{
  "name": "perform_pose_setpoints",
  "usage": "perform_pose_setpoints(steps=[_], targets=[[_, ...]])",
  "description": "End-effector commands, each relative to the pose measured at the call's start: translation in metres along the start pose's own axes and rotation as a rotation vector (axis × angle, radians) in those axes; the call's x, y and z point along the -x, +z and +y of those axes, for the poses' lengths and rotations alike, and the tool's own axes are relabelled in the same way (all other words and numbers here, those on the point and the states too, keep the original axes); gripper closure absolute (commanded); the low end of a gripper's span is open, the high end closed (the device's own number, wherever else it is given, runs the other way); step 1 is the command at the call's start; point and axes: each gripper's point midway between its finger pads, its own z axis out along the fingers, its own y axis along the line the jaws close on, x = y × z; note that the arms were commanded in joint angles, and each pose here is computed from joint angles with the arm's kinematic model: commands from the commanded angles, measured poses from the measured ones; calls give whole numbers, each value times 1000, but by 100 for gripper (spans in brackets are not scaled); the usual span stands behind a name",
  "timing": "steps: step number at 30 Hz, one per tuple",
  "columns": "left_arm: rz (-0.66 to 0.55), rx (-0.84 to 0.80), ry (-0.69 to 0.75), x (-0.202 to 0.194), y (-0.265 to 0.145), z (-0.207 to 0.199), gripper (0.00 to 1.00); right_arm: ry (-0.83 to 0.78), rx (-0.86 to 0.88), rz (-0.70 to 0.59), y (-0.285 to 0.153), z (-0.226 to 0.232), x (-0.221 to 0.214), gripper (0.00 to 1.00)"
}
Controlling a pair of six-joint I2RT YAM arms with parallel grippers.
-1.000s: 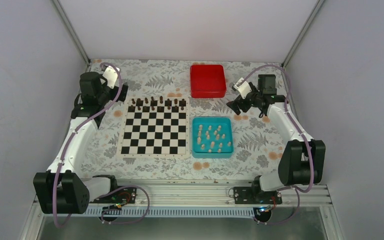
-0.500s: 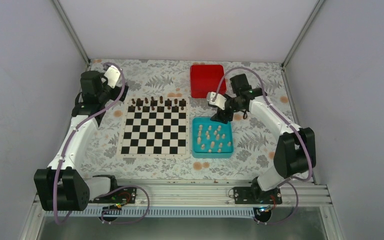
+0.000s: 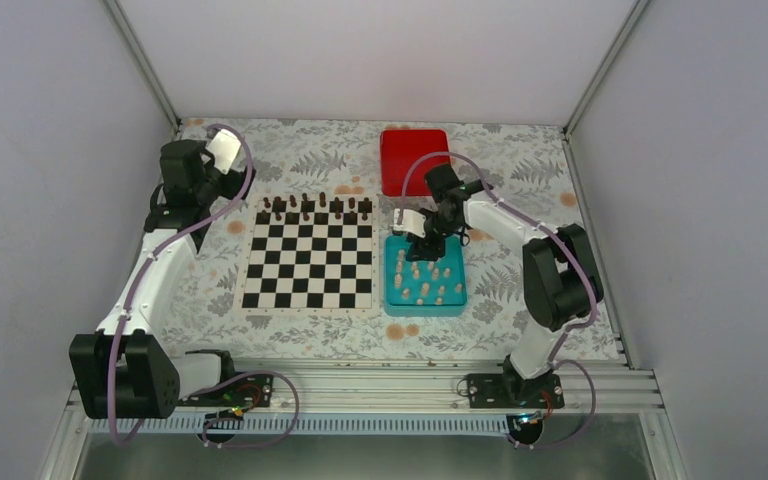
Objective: Set up the chess pieces on the board
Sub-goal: Pick up the chess piece from the storage box.
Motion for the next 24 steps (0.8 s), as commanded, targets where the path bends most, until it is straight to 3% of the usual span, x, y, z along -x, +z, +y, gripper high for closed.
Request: perform_pose_setpoints(steps=[1,24], targets=[[-33,15,0,4,2,3,0,-36,-35,8,3,-10,13,47],[-50,-12,-18,-2,-1,5,0,-52,-51,60,34,-15,11,56]])
